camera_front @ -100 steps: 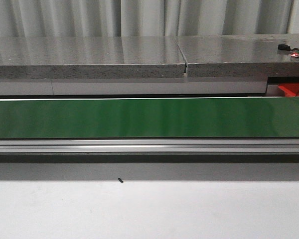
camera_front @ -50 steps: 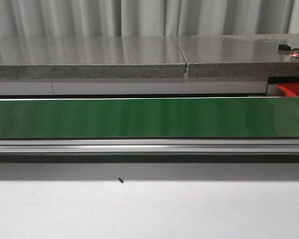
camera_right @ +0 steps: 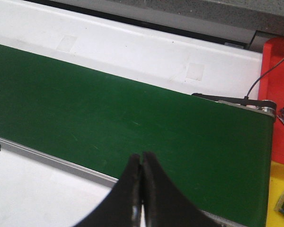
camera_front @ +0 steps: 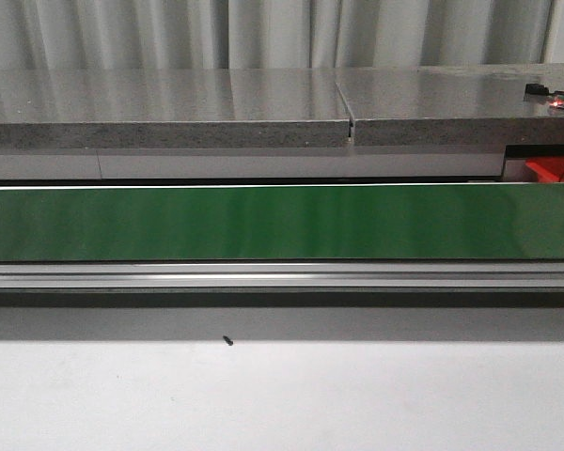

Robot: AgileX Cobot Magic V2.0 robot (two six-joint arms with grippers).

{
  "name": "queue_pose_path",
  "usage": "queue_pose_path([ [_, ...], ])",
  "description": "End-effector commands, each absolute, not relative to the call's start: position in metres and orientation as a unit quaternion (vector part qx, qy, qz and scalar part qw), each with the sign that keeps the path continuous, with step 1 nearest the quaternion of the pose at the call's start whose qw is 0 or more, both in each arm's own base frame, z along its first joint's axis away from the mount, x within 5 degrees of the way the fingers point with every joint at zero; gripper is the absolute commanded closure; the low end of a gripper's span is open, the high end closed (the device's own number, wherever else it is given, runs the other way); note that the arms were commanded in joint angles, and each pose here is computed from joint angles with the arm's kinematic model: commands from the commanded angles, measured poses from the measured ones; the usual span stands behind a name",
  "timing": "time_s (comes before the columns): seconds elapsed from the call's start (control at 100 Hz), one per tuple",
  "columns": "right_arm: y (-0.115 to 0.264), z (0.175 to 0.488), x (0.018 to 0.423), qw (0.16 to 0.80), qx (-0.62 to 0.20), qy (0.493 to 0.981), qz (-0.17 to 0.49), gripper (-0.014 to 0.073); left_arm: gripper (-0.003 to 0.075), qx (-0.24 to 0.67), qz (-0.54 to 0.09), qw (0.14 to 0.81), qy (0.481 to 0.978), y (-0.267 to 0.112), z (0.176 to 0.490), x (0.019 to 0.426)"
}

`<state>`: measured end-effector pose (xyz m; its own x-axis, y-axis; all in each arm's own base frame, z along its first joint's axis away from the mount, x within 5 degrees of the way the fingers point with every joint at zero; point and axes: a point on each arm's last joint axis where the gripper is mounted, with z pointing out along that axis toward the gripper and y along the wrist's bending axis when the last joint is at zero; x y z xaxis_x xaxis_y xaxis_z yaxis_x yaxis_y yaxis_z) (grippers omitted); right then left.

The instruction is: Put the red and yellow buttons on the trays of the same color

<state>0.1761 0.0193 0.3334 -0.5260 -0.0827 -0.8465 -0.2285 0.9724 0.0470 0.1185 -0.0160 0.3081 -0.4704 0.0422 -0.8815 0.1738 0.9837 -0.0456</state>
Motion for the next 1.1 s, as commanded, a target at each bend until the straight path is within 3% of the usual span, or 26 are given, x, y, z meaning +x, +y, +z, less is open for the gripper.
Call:
queue_pose_path([
  [0.0,0.018,0.347,0.178,0.519,-0.085,0.848,0.068,0.0663,0.0062,0.052,-0.071,0.548,0.832,-0.016,0.322,0.121],
  [0.11,0.018,0.347,0.178,0.519,-0.084,0.848,0.068,0.0663,0.0062,0.046,-0.070,0.551,0.830,-0.016,0.325,0.122],
  [0.32,0.018,0.347,0.178,0.519,-0.084,0.848,0.068,0.0663,0.0069,-0.062,-0.035,0.534,0.842,0.007,0.347,0.144],
  [0.58,0.018,0.347,0.178,0.519,-0.084,0.848,0.068,0.0663,0.0176,-0.144,0.007,0.481,0.865,0.051,0.361,0.202],
  [1.09,0.018,0.347,0.178,0.519,-0.084,0.848,0.068,0.0663,0.0176,-0.186,0.017,0.378,0.907,0.115,0.305,0.325],
])
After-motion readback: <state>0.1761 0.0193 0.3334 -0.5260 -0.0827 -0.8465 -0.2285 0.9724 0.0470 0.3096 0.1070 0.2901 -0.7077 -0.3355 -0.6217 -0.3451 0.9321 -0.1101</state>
